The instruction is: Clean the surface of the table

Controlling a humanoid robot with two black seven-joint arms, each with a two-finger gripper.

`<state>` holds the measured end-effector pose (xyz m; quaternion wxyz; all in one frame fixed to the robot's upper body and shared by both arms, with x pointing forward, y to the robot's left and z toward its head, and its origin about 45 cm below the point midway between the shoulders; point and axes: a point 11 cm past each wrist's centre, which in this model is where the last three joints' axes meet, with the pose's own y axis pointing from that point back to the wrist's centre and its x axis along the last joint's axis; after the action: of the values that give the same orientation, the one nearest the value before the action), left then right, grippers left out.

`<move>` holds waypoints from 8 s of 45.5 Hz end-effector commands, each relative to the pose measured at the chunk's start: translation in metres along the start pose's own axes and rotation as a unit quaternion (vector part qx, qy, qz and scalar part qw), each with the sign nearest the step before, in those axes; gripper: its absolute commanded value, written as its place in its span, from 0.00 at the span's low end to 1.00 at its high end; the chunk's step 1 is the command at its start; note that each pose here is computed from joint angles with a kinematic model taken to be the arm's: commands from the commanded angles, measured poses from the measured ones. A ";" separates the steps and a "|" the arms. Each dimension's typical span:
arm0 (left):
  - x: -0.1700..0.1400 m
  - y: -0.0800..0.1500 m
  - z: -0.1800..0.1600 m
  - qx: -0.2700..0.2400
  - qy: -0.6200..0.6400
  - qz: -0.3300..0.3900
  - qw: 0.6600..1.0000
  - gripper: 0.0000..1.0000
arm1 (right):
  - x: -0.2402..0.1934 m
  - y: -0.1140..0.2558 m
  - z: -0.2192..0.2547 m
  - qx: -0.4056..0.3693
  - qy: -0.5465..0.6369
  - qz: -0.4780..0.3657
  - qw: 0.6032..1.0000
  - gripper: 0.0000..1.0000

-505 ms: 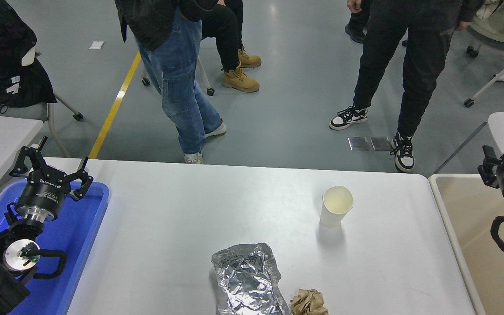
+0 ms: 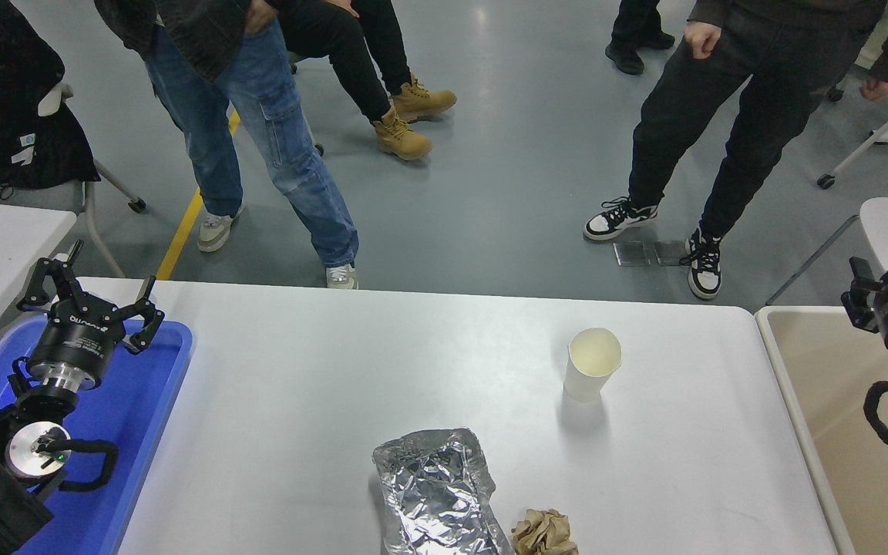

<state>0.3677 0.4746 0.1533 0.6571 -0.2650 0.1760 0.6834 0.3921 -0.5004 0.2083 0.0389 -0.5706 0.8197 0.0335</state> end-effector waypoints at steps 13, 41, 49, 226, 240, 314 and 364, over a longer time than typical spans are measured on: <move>0.000 0.000 0.000 0.000 0.000 0.000 1.000 1.00 | -0.002 -0.005 -0.008 0.008 -0.022 0.006 1.000 0.99; 0.000 0.000 0.000 0.000 0.000 0.000 1.000 1.00 | -0.005 -0.013 -0.023 0.021 -0.049 0.008 0.999 0.99; 0.000 0.000 0.000 0.000 0.000 0.000 1.000 1.00 | -0.014 -0.021 -0.037 0.033 -0.050 -0.001 0.998 0.99; 0.000 0.000 0.000 0.000 0.000 0.000 1.000 1.00 | -0.219 0.037 0.092 -0.069 0.679 -0.582 0.443 0.26; 0.000 0.000 0.000 0.000 0.000 0.000 1.000 1.00 | -0.217 0.039 0.093 -0.068 0.678 -0.590 0.433 0.00; 0.000 0.000 0.000 0.000 0.000 0.000 1.000 1.00 | -0.164 -0.020 -0.079 -0.030 0.578 -0.539 0.612 0.00; 0.000 0.000 0.000 0.000 0.000 0.000 1.000 1.00 | 0.142 -0.002 -0.103 -0.233 0.654 -0.239 0.679 0.00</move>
<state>0.3676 0.4747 0.1534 0.6571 -0.2650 0.1759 0.6834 0.3997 -0.5711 0.3148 -0.5689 -0.6896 0.3933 -0.2146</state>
